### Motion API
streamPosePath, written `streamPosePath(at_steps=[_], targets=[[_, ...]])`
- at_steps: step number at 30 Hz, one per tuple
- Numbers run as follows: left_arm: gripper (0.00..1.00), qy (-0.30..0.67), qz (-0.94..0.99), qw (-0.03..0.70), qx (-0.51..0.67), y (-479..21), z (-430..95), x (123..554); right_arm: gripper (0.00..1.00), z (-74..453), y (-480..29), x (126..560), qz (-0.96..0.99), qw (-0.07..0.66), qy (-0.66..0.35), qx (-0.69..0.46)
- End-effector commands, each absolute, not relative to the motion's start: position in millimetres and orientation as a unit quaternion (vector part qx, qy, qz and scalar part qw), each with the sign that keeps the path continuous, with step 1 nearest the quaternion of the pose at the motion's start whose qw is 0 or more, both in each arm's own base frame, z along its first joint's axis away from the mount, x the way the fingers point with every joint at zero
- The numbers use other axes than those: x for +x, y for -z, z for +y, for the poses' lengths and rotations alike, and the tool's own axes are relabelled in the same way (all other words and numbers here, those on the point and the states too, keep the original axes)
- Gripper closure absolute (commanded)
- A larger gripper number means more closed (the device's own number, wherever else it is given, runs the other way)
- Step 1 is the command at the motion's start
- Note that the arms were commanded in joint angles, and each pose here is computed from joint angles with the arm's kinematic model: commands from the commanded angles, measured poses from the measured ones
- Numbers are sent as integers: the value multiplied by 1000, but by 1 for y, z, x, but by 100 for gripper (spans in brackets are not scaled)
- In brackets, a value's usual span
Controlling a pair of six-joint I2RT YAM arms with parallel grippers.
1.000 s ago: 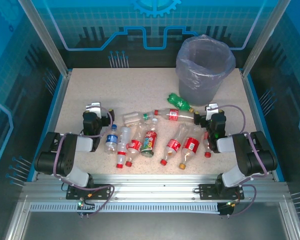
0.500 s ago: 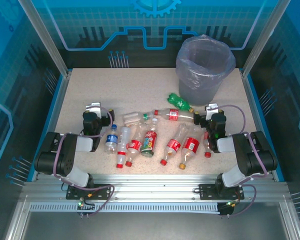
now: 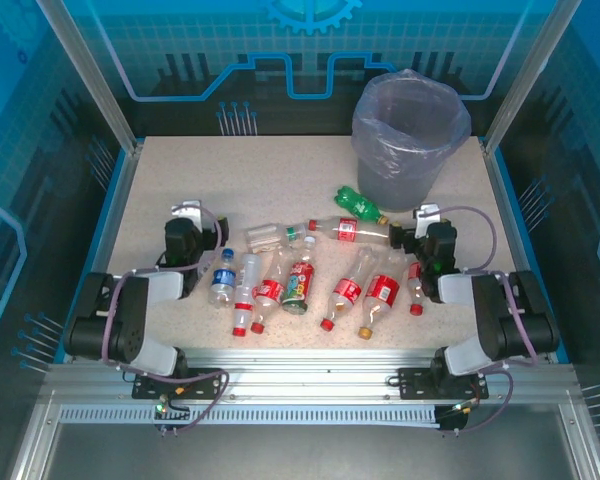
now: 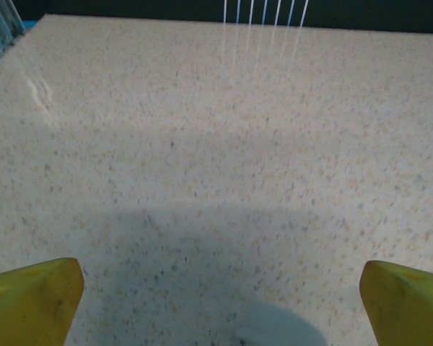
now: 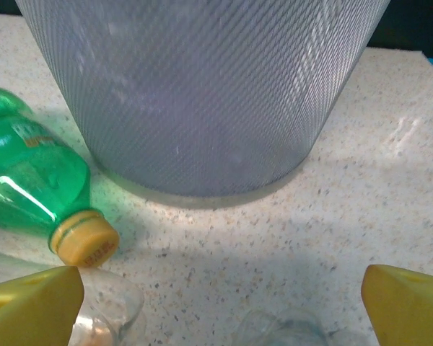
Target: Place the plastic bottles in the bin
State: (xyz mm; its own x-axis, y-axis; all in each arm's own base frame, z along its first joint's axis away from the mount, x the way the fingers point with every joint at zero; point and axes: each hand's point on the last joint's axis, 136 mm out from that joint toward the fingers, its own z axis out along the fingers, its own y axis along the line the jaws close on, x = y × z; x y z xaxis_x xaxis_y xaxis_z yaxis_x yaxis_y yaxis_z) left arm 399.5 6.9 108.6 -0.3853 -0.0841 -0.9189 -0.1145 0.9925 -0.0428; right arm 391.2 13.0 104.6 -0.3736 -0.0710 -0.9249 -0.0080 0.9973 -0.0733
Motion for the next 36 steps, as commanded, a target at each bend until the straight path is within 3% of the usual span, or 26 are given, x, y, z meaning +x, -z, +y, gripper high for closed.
streamPosePath(at_steps=[1, 4, 10, 16, 24, 36], targets=[[1, -20, 836, 544, -70, -147, 9, 405, 0, 5, -144, 389, 834, 551, 26, -2], [1, -8, 847, 521, -104, -179, 9, 405, 0, 1, -156, 369, 860, 508, 12, 43], [1, 83, 896, 414, -139, -211, -19, 397, 1, -19, -154, 304, 924, 349, 31, 154], [1, 132, 927, 341, -81, -225, -47, 391, 14, -13, -119, 263, 967, 206, 23, 150], [1, 169, 926, 333, -48, -210, -64, 399, 26, -1, -91, 281, 975, 157, -26, 152], [1, 172, 929, 326, -44, -196, -65, 393, 30, -9, -63, 301, 977, 135, -26, 162]])
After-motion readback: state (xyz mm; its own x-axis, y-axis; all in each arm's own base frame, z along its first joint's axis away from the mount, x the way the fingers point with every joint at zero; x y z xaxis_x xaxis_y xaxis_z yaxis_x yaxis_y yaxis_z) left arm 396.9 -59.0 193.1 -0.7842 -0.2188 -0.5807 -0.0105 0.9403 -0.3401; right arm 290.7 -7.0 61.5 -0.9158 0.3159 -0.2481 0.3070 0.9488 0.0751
